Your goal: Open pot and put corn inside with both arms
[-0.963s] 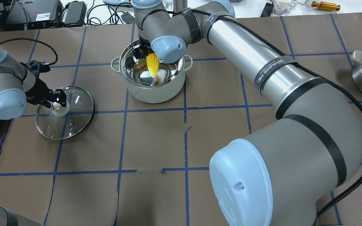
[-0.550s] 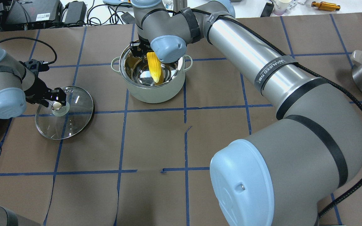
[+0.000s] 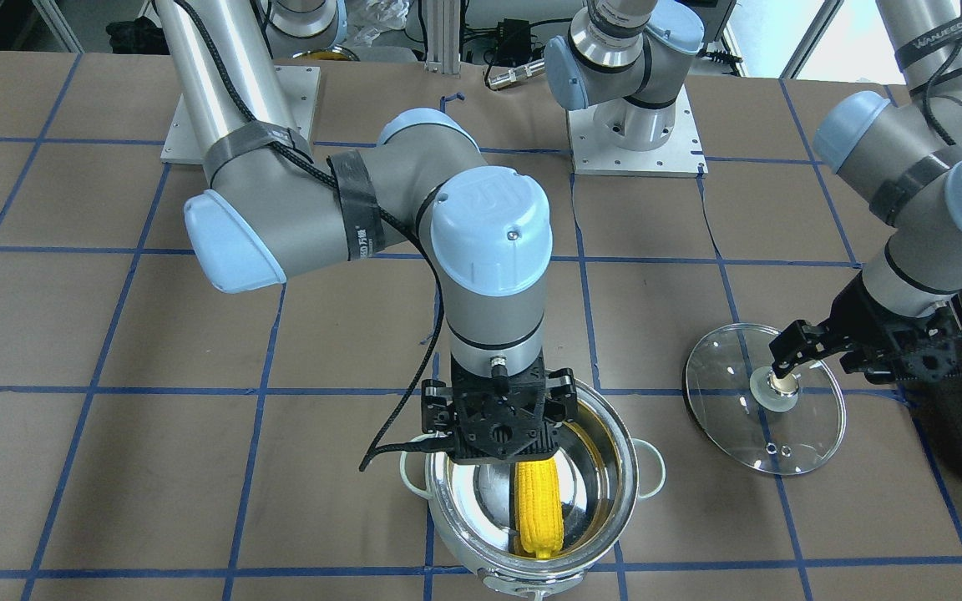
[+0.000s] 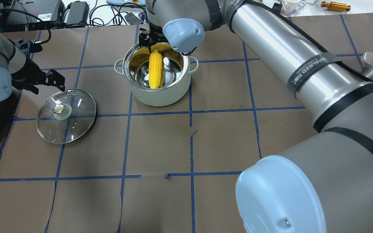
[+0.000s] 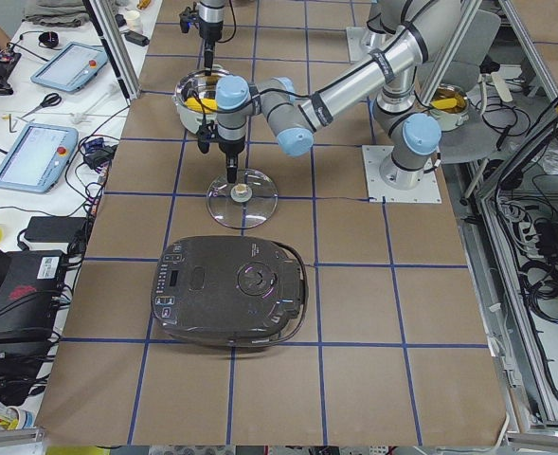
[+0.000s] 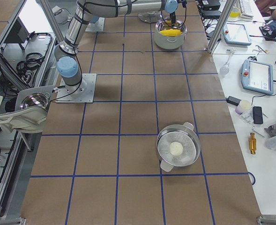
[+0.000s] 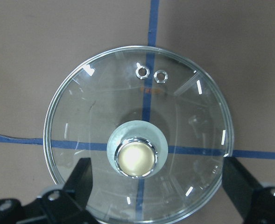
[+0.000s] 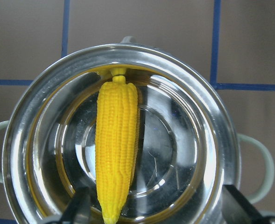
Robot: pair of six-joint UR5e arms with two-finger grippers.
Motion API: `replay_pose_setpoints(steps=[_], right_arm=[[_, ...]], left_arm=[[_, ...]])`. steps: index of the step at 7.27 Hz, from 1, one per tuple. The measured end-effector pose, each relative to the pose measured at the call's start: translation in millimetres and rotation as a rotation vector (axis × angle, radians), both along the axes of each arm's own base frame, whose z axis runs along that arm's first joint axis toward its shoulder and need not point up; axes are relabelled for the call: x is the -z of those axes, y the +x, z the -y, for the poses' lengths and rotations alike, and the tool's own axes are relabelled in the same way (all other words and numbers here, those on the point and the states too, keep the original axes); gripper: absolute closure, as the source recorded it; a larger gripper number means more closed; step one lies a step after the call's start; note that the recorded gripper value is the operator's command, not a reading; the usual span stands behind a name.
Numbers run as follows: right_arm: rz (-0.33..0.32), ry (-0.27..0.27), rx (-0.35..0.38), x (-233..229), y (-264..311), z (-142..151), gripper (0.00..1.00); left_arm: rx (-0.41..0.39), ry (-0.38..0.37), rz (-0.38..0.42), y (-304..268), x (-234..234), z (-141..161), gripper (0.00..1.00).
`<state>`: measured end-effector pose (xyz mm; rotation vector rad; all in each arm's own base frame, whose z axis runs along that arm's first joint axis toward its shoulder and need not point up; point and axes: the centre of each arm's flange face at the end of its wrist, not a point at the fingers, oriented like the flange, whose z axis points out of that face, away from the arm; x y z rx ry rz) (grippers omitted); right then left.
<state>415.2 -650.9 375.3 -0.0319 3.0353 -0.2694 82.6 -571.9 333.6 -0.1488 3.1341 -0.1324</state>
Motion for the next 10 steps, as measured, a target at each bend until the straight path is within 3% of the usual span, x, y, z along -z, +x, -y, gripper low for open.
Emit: replay_pose_setpoints(steps=[2, 4, 6, 10], right_arm=[[-0.01, 0.021, 0.078, -32, -66, -12, 0.0], [-0.024, 0.076, 0.16, -67, -159, -46, 0.0], [-0.045, 0.103, 0.138, -84, -225, -94, 0.0], [-0.065, 0.117, 0.12, -88, -250, -155, 0.0]], left_arm=[[-0.041, 0.016, -0.015, -68, -83, -1, 0.0], [-0.046, -0.005, 0.0, -143, -141, -19, 0.0], [0.006, -0.061, 0.056, -202, -176, -48, 0.0], [0.019, -0.102, 0.002, -236, -196, -73, 0.0]])
